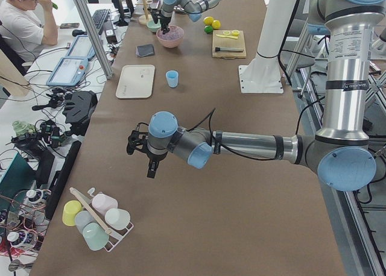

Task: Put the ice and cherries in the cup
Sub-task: 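Grasp a third ice cube from the bowl with the right gripper, then carry the ice cube to the blue cup and release it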

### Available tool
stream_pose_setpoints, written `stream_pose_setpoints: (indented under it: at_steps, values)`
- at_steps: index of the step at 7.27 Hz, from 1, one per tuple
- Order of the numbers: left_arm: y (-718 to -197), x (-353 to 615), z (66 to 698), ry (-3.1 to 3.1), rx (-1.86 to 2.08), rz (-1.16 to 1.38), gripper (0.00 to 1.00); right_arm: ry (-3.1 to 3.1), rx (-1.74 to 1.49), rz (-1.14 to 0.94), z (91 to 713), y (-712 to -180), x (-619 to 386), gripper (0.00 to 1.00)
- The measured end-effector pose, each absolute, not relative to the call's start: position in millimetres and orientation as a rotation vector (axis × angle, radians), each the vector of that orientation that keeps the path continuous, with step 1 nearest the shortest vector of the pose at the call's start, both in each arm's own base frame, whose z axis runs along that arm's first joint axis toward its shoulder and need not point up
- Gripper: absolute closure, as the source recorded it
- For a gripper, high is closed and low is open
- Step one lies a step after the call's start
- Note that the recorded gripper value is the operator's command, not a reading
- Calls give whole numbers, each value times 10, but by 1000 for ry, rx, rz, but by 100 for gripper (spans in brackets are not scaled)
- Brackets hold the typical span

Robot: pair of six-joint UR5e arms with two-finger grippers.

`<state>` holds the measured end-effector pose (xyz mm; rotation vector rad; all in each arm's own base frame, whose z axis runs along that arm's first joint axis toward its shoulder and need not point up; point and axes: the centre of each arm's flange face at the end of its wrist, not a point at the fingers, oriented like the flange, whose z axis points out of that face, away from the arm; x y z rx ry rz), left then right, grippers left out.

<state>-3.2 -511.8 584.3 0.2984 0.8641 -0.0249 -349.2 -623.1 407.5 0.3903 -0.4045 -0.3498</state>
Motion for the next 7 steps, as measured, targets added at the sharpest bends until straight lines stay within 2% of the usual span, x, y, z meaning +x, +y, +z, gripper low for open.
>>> stream_pose_setpoints:
  at_steps: [2, 5, 7]
  values:
    - [-5118, -30, 5843, 864, 298, -24, 3, -419, 403, -345, 3956, -6225, -3432, 100]
    - [-5118, -30, 5845, 864, 298, -25, 2, -498, 390, -296, 3513, -6152, -3291, 100]
    - [-5118, -30, 5836, 864, 300, -24, 3, -626, 357, -189, 2892, -6093, -3529, 100]
